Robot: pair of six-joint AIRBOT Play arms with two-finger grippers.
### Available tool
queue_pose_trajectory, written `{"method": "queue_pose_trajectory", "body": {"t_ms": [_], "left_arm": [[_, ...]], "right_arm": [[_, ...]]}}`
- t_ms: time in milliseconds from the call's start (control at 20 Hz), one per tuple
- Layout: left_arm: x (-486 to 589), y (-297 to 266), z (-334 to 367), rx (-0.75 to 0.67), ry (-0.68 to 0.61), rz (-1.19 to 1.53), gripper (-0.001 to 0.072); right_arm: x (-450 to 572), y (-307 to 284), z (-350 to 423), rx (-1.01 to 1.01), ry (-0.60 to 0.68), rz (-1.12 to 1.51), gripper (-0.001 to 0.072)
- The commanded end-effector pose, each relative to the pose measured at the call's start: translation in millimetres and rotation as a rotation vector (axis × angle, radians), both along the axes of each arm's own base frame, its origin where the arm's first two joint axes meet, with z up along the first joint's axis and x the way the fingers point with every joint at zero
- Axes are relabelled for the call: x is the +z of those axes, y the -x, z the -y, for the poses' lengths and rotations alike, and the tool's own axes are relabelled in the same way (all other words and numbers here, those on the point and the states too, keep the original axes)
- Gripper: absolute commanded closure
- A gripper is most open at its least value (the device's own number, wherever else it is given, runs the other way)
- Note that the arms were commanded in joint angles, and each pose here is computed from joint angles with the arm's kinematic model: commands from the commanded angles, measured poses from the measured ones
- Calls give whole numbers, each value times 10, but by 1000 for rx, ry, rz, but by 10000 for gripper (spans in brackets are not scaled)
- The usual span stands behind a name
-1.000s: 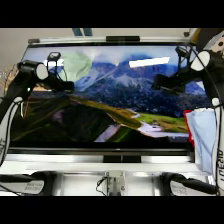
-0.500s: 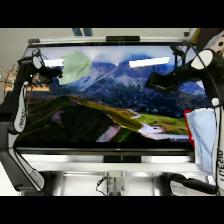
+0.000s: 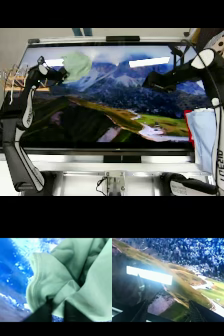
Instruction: Fold the shirts.
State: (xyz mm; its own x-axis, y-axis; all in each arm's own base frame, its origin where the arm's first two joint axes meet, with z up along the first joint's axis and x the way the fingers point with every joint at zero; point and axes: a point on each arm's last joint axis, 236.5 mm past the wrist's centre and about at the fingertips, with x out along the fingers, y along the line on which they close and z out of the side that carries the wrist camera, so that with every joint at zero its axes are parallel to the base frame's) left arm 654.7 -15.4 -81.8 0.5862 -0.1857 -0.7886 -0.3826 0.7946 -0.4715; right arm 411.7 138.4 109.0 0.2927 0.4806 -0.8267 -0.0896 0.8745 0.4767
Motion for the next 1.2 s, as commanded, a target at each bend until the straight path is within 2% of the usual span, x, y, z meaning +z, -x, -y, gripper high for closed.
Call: {"method": "queue_pose_trajectory", "body": {"t_ms": [0,100,200,350,450,550,700,900,1000,1150], "left_arm": [[37,-96,67,16,35,43,672],[266,-128,126,-4,56,85,672],[840,-196,238,-79,25,211,673],[2322,15,631,-234,-61,464,674],[3455,537,1057,-357,-116,637,673],[4516,1271,1448,-454,-147,831,674],[5417,2346,1879,-552,-94,1015,673],[4942,3048,2735,-790,30,885,673],[4287,3207,3309,-910,78,750,673],[3026,3374,4054,-1013,111,510,672]], "right_arm": [[3,9,-10,4,-4,-3,102],[5,6,-7,4,-3,-1,102],[13,-6,-8,24,3,17,102],[108,35,-9,65,16,40,102],[415,43,22,93,40,137,102],[877,89,198,74,118,268,102],[1641,427,544,-4,241,451,102],[2076,1213,877,-114,314,501,102],[2033,1574,1079,-147,383,443,102],[1936,1869,1287,-186,453,361,102]]}}
